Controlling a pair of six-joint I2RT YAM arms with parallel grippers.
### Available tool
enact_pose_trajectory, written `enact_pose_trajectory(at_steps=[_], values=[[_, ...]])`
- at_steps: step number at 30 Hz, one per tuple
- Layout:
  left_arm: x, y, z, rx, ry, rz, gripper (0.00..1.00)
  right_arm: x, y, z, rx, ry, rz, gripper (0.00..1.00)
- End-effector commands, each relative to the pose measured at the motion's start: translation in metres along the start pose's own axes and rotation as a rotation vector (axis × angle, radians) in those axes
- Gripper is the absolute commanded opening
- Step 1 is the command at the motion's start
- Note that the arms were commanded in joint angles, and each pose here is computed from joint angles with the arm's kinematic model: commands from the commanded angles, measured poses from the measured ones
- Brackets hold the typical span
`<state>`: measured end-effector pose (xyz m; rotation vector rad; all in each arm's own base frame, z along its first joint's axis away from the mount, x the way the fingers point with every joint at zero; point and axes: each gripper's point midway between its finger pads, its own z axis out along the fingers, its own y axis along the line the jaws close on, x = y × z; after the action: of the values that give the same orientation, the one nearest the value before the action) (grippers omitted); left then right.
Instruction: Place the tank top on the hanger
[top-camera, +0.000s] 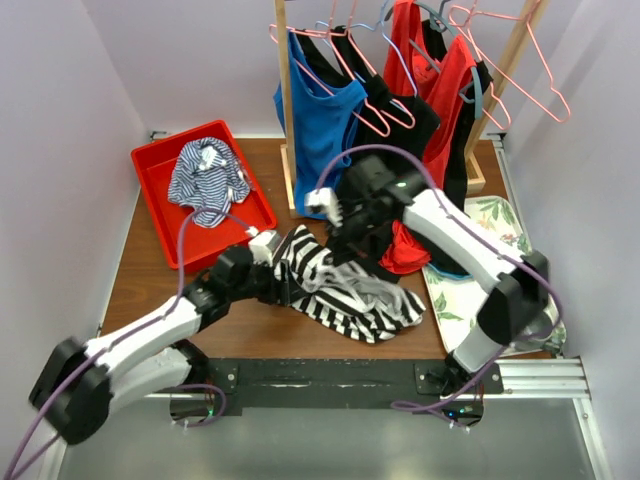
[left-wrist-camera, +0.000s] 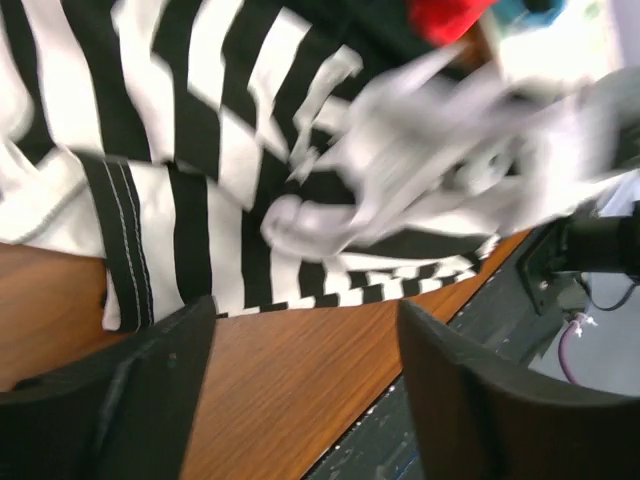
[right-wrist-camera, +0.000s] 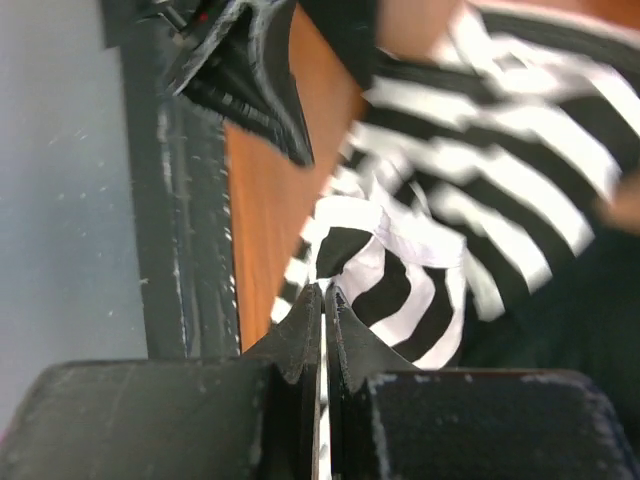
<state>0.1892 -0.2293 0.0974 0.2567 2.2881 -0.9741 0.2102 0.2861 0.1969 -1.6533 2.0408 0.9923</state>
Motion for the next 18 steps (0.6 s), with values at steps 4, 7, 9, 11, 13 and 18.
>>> enact_pose_trajectory(at_steps=[4, 7, 9, 11, 13, 18], values=[[-0.074, -0.043, -0.069, 0.063, -0.331, 0.111, 0.93, -0.026, 0.002, 0.044, -0.048, 0.049, -0.042, 0.03], [-0.063, -0.042, -0.061, 0.083, -0.270, 0.121, 0.93, -0.017, -0.014, 0.039, 0.058, 0.080, -0.042, 0.37], [-0.055, -0.037, -0.049, 0.078, -0.231, 0.106, 0.93, -0.015, -0.014, 0.017, 0.122, 0.057, -0.055, 0.51], [-0.049, -0.034, -0.038, 0.092, -0.208, 0.097, 0.93, -0.010, -0.018, -0.004, 0.178, 0.029, -0.052, 0.61], [-0.044, -0.034, -0.032, 0.109, -0.188, 0.095, 0.93, -0.004, -0.012, -0.030, 0.225, -0.019, -0.060, 0.67], [-0.040, -0.034, -0.015, 0.135, -0.140, 0.111, 0.92, 0.038, -0.019, -0.082, 0.367, -0.080, 0.022, 0.73]])
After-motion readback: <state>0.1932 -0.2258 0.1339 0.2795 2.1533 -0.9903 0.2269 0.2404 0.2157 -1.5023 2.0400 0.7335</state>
